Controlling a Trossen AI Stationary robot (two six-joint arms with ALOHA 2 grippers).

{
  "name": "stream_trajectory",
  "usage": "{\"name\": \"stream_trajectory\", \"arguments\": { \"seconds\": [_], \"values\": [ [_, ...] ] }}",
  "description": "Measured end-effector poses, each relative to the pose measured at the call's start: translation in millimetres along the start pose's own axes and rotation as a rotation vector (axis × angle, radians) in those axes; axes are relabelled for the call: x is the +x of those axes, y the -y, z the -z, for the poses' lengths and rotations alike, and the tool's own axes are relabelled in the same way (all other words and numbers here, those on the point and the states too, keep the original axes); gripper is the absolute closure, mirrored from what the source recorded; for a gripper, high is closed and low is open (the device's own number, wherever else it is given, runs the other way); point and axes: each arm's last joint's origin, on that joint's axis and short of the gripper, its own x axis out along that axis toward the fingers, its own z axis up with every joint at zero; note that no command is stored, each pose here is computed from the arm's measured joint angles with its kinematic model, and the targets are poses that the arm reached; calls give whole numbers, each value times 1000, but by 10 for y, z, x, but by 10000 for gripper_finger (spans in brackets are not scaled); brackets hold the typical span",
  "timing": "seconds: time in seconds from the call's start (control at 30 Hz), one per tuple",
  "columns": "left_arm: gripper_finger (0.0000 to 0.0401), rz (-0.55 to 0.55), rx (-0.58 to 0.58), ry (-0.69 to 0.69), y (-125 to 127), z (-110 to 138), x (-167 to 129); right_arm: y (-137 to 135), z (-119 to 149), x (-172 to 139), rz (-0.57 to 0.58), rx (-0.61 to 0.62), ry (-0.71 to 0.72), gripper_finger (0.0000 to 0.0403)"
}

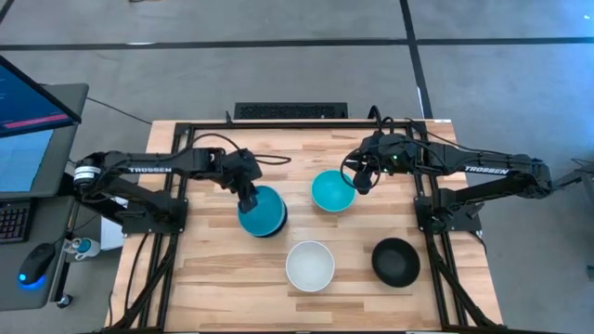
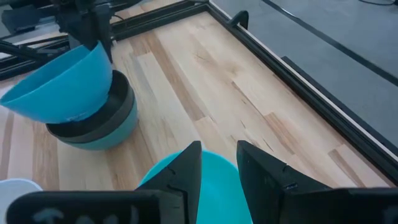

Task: Nest bowls inside each other
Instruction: Stack the blue bowl on the black bowl

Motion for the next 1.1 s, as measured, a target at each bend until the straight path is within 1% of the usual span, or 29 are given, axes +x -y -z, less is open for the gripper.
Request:
{"name": "stream_trajectory", "arguments": {
  "seconds": [0.13, 0.23, 0.4, 0.5, 0.6, 0.7, 0.77, 1.0, 1.1],
  "values": [
    [401, -26, -10, -2, -11, 3, 16, 0, 0, 0, 0, 1, 0, 278],
    [401, -72, -10, -34, -32, 41, 14, 0, 0, 0, 0, 1, 0, 278],
    [401, -76, -20, -33, -25, 44, 17, 0, -1, -1, 0, 1, 1, 278],
    [401, -83, -26, -46, -26, 39, 67, 0, 0, -1, 0, 1, 0, 278],
    [401, -56, -22, -57, -6, 50, 165, -1, 1, 0, 0, 0, -1, 278],
    [401, -45, -41, -100, -4, 125, 302, -3, 1, -2, -1, -1, 0, 278],
    [401, -19, -54, -102, 3, 138, 381, -3, 4, 0, -1, -1, -3, 278],
    [401, -19, -58, -83, 4, 127, 370, -3, 3, -1, -2, -1, -1, 278],
    [397, -19, -63, -115, -9, 152, 367, -3, 4, -1, -2, -2, -3, 278]
  ]
}}
